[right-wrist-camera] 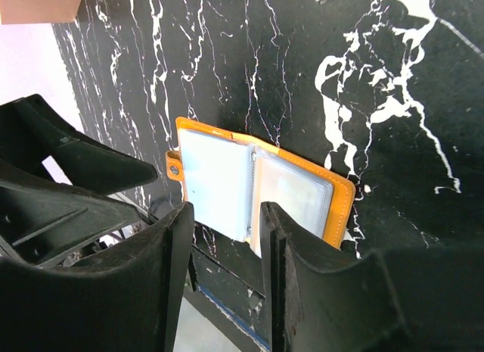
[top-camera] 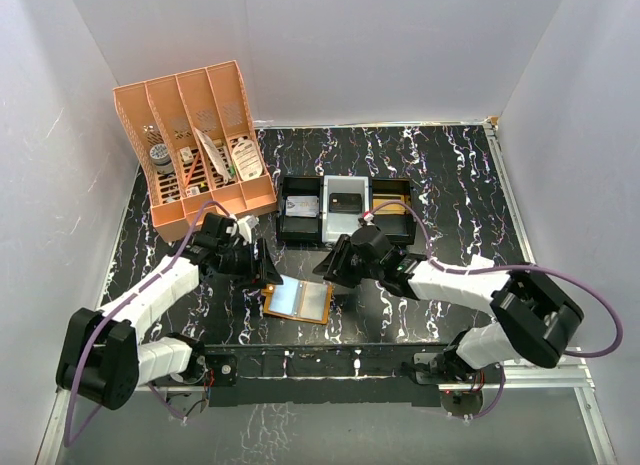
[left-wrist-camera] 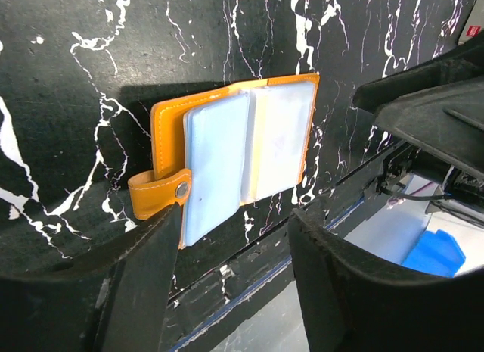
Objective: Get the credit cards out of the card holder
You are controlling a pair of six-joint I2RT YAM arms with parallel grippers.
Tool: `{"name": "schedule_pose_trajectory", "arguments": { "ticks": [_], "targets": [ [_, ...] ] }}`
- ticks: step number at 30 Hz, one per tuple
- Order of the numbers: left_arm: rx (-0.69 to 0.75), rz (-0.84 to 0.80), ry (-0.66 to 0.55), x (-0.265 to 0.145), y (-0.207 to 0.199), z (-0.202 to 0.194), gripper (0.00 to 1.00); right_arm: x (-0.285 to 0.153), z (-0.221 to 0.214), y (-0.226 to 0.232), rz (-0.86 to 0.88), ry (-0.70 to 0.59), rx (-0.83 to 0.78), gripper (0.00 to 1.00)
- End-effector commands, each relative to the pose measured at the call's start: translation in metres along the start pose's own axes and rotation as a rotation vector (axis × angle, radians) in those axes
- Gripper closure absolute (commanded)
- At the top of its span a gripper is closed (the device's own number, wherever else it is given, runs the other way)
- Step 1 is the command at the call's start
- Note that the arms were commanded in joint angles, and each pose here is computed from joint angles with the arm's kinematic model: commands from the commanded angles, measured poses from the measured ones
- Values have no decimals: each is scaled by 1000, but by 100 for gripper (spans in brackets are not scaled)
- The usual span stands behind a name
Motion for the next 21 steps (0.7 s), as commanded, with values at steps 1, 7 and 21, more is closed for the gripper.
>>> {"name": "schedule_pose_trajectory", "arguments": {
  "ticks": [1,7,21],
  "targets": [
    [17,-22,15,-2,-14,-1,48,7,-6,12,65,20,43,63],
    [67,-35,66,10,-27,-14,56,10,-15,4,44,48,62,65],
    [64,158,139,35,15,-27,59,23,-36,-12,8,148,74,71]
  ]
}}
Point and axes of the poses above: each gripper's point midway between its finger pads, its own x axis out along the fingers, its own y axis along the line the jaws close on, z = x × y, the point moved 1 cm from there along -x, back along the fingers, and after that the axes turned 7 degrees about -x, right-handed, at the moved point
